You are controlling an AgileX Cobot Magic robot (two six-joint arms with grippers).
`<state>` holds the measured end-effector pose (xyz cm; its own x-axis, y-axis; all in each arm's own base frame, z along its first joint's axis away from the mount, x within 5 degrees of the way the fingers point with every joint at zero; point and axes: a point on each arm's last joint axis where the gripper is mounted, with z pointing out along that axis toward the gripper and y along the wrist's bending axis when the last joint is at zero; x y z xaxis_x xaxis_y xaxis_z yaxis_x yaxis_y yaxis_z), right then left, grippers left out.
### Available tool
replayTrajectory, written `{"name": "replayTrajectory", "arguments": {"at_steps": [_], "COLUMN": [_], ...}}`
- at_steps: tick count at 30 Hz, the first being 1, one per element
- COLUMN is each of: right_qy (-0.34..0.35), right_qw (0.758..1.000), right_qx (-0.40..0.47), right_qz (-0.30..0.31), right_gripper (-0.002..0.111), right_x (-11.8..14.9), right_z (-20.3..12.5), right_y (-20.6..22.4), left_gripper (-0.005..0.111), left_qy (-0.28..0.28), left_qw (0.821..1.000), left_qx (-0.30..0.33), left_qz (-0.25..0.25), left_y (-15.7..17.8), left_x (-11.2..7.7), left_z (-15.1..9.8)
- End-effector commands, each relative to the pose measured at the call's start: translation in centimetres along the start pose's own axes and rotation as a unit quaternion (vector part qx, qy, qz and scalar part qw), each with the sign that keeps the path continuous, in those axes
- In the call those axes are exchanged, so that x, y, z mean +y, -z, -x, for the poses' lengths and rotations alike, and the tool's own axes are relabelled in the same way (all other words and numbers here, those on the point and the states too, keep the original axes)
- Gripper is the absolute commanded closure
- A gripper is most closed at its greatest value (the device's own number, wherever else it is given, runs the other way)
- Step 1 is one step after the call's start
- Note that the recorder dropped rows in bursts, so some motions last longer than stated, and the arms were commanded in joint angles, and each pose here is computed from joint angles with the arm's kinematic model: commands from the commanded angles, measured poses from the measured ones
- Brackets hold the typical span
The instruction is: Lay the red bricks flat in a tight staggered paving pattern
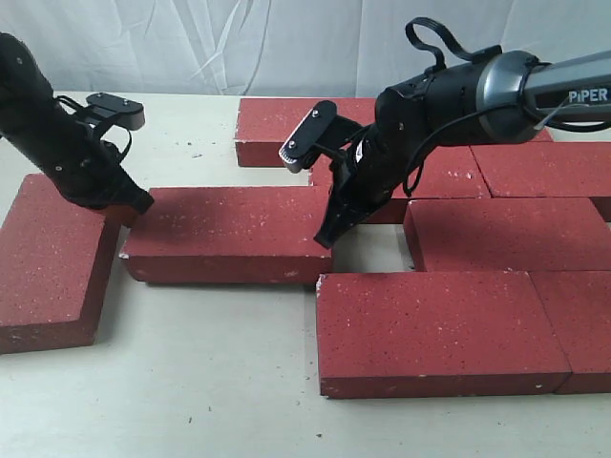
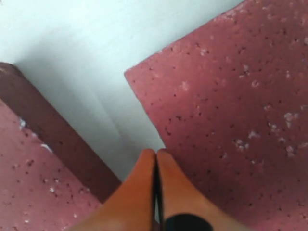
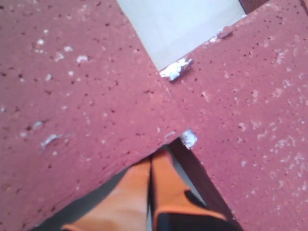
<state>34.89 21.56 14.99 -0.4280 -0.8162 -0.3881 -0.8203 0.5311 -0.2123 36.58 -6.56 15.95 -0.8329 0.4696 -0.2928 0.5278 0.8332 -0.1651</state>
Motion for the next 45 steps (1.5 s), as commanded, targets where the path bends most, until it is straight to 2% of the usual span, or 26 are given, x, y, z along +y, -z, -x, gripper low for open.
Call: {"name": "replayTrajectory", "arguments": {"at_steps": [1, 5, 9, 15, 23, 31, 35, 37, 39, 42, 45], "right_qy": [-0.001, 0.012, 0.019, -0.004, 0.011, 0.034, -0.006, -0.045, -0.051, 0.035, 0.083], "right_qw": [1.0, 1.0, 1.0, 1.0, 1.0, 0.999, 1.0, 0.999, 0.997, 0.987, 0.961], "right_qx": [-0.02, -0.006, -0.011, -0.018, 0.0, 0.004, -0.006, -0.016, -0.011, -0.008, -0.053], "right_qz": [-0.006, -0.006, -0.015, -0.005, 0.001, -0.011, -0.009, 0.017, 0.062, 0.158, 0.257], "right_gripper": [0.109, 0.109, 0.109, 0.109, 0.109, 0.109, 0.109, 0.109, 0.109, 0.109, 0.109], "right_x": [0.0, 0.0, -0.2, 0.0, 0.2, -0.1, -0.3, 0.2, 1.0, 2.7, 4.7], "right_z": [0.5, 0.3, 0.4, 0.4, 0.1, 0.1, 0.6, 0.9, 0.9, 0.7, 1.3], "right_y": [-0.4, 0.0, 0.4, -0.2, -0.5, 0.3, 3.0, 4.6, 5.7, 6.0, 5.9], "left_gripper": [0.107, 0.107, 0.107, 0.107, 0.107, 0.107, 0.107, 0.107, 0.107, 0.107, 0.107], "left_qy": [0.006, 0.006, -0.008, 0.002, -0.005, 0.0, 0.008, 0.004, -0.002, -0.001, 0.0], "left_qw": [1.0, 1.0, 0.999, 1.0, 0.999, 1.0, 1.0, 1.0, 1.0, 1.0, 1.0], "left_qx": [-0.022, -0.013, 0.023, 0.007, 0.035, 0.012, -0.008, -0.016, -0.011, -0.008, -0.008], "left_qz": [-0.002, -0.01, -0.02, -0.004, 0.01, 0.019, 0.022, 0.021, 0.018, 0.02, 0.021], "left_y": [1.2, 1.2, 1.2, 1.2, 1.3, 1.2, 1.2, 1.1, 0.8, 0.2, 0.0], "left_x": [-0.4, -0.6, -0.8, -0.5, -0.2, 0.0, 0.0, 0.1, 0.1, 0.3, 0.4], "left_z": [0.3, 0.2, -0.5, -0.2, -0.7, -0.3, 0.1, 0.2, 0.2, 0.1, 0.1]}}
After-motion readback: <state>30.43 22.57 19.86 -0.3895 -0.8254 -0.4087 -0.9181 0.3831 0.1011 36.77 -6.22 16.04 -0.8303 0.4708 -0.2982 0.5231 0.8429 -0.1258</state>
